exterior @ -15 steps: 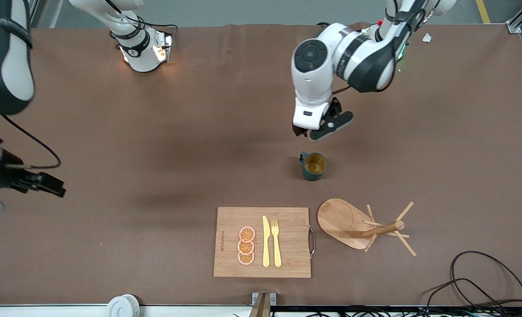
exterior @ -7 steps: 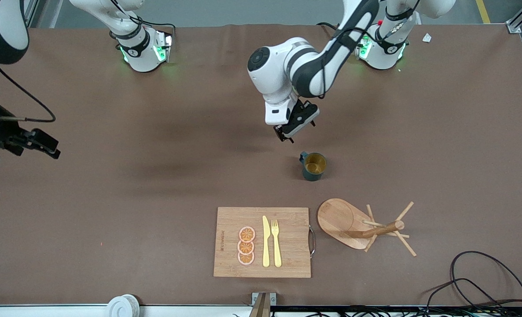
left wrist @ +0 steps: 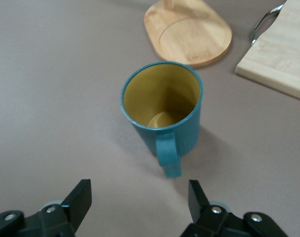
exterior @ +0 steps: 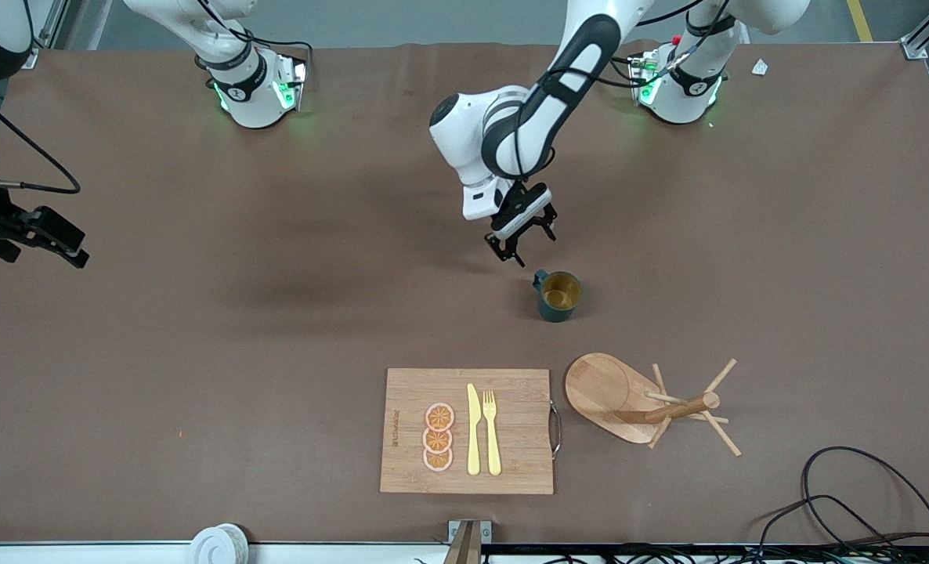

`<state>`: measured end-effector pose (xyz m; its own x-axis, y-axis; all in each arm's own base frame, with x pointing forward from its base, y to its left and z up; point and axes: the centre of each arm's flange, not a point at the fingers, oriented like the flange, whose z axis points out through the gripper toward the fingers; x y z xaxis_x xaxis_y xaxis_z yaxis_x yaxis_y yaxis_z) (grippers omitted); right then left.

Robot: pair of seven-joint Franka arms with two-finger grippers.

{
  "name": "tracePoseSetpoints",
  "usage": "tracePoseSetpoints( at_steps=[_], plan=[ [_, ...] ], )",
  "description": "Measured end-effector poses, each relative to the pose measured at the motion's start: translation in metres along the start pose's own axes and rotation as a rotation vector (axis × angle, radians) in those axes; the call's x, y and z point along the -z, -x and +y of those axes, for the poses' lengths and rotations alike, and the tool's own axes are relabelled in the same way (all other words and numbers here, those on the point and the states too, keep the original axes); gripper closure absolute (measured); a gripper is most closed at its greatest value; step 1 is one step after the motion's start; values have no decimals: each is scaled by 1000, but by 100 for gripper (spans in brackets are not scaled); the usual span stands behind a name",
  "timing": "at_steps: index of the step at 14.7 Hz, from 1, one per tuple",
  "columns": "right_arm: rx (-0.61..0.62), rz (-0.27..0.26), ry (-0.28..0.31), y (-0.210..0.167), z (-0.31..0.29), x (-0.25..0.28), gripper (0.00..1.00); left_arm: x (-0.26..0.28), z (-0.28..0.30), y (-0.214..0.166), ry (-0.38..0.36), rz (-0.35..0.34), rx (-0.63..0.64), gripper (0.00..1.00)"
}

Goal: Pass cup and hang on rack
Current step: 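Withdraw the right gripper while the left gripper lowers over the mug, then grasp the teal mug by its handle with the left gripper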

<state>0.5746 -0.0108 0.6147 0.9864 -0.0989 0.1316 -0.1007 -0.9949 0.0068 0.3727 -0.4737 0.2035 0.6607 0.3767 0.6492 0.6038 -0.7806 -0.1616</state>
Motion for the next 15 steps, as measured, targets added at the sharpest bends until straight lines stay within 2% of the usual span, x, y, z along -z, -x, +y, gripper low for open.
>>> tracePoseSetpoints(
  at_steps=[2,5,11,15],
  plan=[
    [0,-27,2,3,0,7,0,-12,1,18,26,65,-5,17],
    [-1,2,0,0,0,22,0,-27,2,33,65,144,-34,22],
    [-21,6,1,-1,12,33,0,-37,5,38,116,213,-98,30],
    [-23,4,1,-1,13,32,0,-43,5,38,116,220,-105,33]
  ],
)
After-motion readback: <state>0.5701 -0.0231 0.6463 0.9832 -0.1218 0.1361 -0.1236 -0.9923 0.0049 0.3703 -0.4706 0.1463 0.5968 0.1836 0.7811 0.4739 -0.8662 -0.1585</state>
